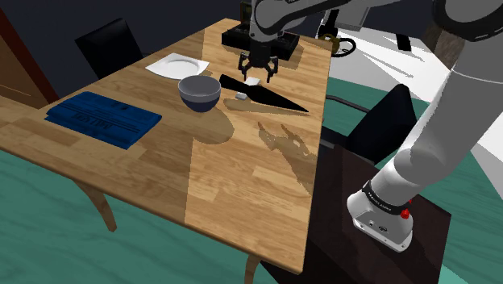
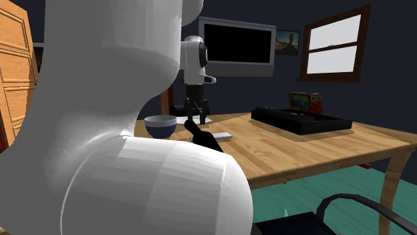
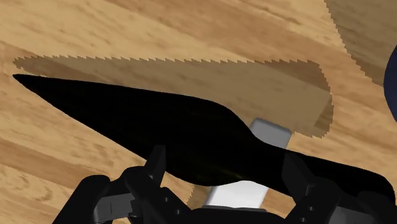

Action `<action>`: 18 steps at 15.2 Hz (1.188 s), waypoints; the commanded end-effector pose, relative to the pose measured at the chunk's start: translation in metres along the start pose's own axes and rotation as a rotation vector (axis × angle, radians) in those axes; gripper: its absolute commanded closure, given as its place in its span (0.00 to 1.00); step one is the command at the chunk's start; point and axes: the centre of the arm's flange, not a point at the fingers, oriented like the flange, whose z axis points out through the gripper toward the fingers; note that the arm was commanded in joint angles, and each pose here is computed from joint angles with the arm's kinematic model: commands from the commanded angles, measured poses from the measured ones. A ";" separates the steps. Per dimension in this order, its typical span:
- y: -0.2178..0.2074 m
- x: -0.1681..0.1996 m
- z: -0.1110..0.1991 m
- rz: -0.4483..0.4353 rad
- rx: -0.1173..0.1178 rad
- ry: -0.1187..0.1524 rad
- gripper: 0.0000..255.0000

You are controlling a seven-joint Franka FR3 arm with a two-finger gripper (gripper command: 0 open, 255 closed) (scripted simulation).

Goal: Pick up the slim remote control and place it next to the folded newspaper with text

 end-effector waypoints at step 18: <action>-0.027 0.098 0.094 0.323 0.027 0.000 0.00</action>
